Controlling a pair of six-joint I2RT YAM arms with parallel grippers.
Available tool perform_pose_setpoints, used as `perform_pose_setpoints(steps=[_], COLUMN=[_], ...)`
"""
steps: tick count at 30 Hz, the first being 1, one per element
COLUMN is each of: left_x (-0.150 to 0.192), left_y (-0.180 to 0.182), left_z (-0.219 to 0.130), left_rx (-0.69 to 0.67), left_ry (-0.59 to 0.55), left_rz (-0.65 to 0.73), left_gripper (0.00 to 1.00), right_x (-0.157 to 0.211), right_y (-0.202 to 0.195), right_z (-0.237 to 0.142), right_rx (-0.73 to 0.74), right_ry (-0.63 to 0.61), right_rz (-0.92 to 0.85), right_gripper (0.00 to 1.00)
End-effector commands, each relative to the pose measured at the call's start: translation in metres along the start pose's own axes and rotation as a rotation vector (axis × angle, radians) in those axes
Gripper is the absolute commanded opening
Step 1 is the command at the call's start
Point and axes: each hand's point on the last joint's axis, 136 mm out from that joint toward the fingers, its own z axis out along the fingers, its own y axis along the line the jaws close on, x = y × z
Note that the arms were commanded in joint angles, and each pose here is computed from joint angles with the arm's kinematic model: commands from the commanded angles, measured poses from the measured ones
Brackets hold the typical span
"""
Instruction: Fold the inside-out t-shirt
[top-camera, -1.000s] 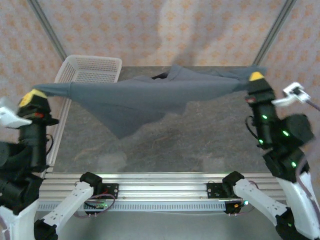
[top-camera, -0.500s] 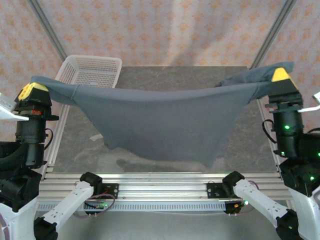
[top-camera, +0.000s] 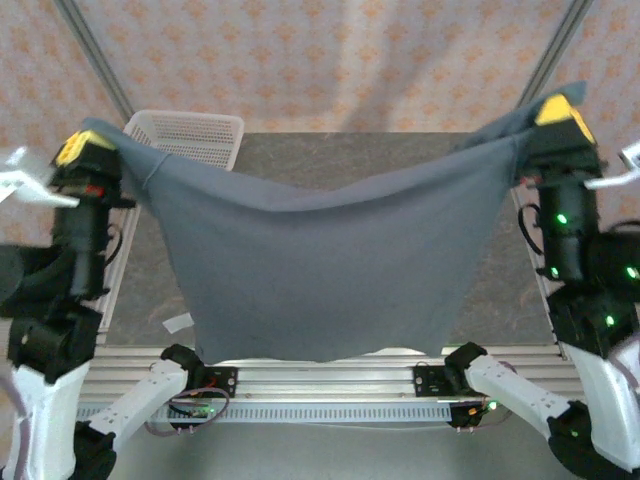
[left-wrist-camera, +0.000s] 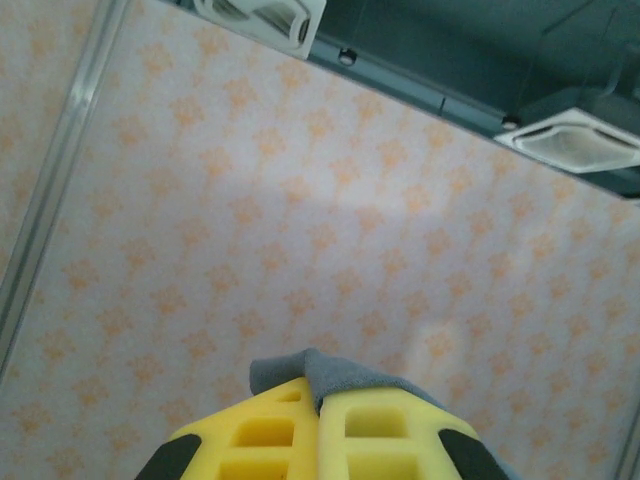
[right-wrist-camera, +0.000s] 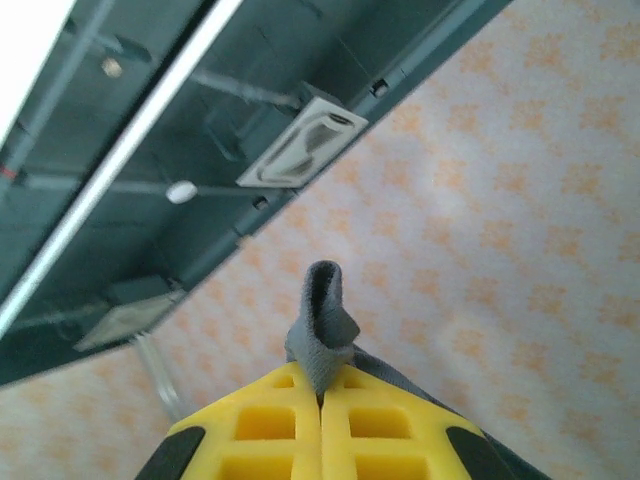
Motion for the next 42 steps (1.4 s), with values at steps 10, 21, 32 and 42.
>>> perform_pose_setpoints(steps=[10, 21, 32, 42], left_x=[0.103, 0.355, 0.374, 0.429], left_y=[0.026, 0.101, 0.027, -0.019], left_z=[0.103, 0.163, 0.073, -0.063], left_rx=[-0.174, -0.387, -0.059, 0.217], left_ry=[0.052, 0.463, 0.773, 1.033], left_rz=[0.029, 0.082, 0.006, 0.048], left_gripper=[0.0, 0.92, 1.0, 0.98], right_x=[0.077, 0.32, 0.361, 0.474], right_y=[-0.062, -0.29, -0.272, -0.235], right_z=[0.104, 0.108, -0.019, -0.179], right_rx=[0.185, 0.538, 0.639, 0.739], right_ry=[0.078, 0.659, 0.959, 1.468], right_rz=[-0.179, -0.046, 0.129, -0.084], right_gripper=[0.0, 0.67, 0.81, 0.78])
